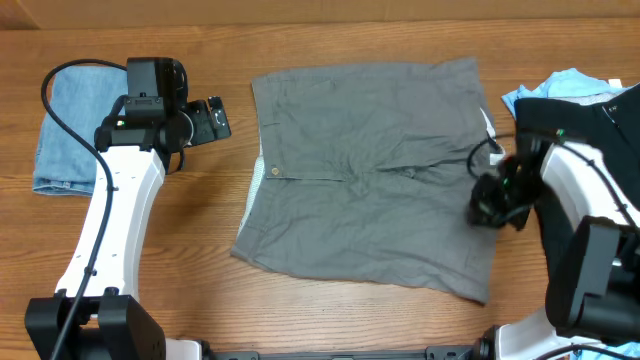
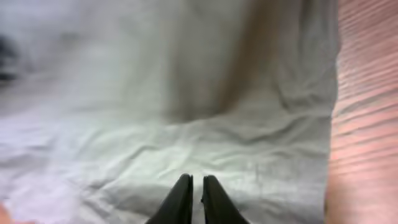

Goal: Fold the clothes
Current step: 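Pull the shorts' right side up-right with the right gripper to flatten, then move the left gripper down to the shorts' waistband button area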

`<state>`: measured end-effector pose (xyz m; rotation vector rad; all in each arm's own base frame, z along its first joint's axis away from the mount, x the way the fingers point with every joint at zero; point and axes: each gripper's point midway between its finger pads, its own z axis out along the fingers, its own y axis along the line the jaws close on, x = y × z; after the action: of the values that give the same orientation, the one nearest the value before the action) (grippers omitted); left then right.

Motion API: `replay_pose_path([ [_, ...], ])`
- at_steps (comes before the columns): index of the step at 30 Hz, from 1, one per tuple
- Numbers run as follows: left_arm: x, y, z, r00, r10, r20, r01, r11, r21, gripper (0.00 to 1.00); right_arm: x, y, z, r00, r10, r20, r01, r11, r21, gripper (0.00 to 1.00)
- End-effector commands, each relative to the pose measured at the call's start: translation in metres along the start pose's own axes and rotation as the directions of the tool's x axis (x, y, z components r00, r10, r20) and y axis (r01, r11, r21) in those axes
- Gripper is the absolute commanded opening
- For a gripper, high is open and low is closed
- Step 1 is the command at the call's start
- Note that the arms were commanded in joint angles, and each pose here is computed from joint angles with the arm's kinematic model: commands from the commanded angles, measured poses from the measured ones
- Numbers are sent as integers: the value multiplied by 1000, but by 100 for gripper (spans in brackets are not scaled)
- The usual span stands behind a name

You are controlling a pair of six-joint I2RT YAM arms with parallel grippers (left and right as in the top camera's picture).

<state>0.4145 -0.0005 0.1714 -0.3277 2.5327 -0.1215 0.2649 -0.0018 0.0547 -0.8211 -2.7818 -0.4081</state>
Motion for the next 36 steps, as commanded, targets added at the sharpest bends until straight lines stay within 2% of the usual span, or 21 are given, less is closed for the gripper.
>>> replay_pose_path([
  [1, 0, -1, 1, 1000, -13, -2, 13, 1000, 7, 100, -27, 13, -38, 992, -49, 118, 49, 999, 1, 17],
  [3, 0, -1, 1, 1000, -13, -2, 13, 1000, 7, 100, -42, 4, -50, 982, -51, 184, 40, 997, 65, 31],
  [4, 0, -2, 1, 1000, -13, -2, 13, 1000, 7, 100, -49, -1, -54, 975, -53, 215, 33, 995, 94, 73],
  [5, 0, -1, 1, 1000, -13, -2, 13, 1000, 7, 100, -55, -3, -56, 969, -54, 241, 30, 994, 103, 100],
  [18, 1, -2, 1, 1000, -13, -8, 13, 1000, 12, 100, -107, 20, -74, 888, -89, 452, 79, 996, 39, 100],
  [21, 30, -15, 0, 991, 3, -135, 10, 995, 97, 100, -107, 20, -74, 886, -89, 456, 80, 996, 38, 100],
  [22, 39, -20, -1, 985, 22, -171, 0, 992, 130, 92, -107, 20, -74, 886, -89, 456, 80, 996, 38, 100],
  [24, 56, -30, 3, 974, 46, -222, -3, 982, 191, 44, -108, 20, -74, 885, -89, 457, 81, 996, 38, 100],
  [25, 64, -33, 8, 970, 52, -238, -4, 980, 201, 38, -109, 21, -75, 883, -90, 460, 82, 996, 37, 100],
  [30, 105, -41, 44, 947, 95, -306, -27, 976, 216, 35, -109, 21, -75, 881, -90, 464, 83, 996, 36, 100],
  [32, 118, -52, 54, 935, 128, -331, -36, 963, 269, 34, -109, 21, -75, 881, -90, 464, 83, 996, 36, 100],
  [34, 128, -68, 63, 918, 196, -344, -68, 934, 350, 38, -109, 21, -75, 881, -91, 464, 83, 996, 36, 100],
  [36, 136, -76, 75, 907, 233, -350, -96, 925, 369, 42, -109, 21, -75, 881, -90, 464, 83, 996, 36, 100],
])
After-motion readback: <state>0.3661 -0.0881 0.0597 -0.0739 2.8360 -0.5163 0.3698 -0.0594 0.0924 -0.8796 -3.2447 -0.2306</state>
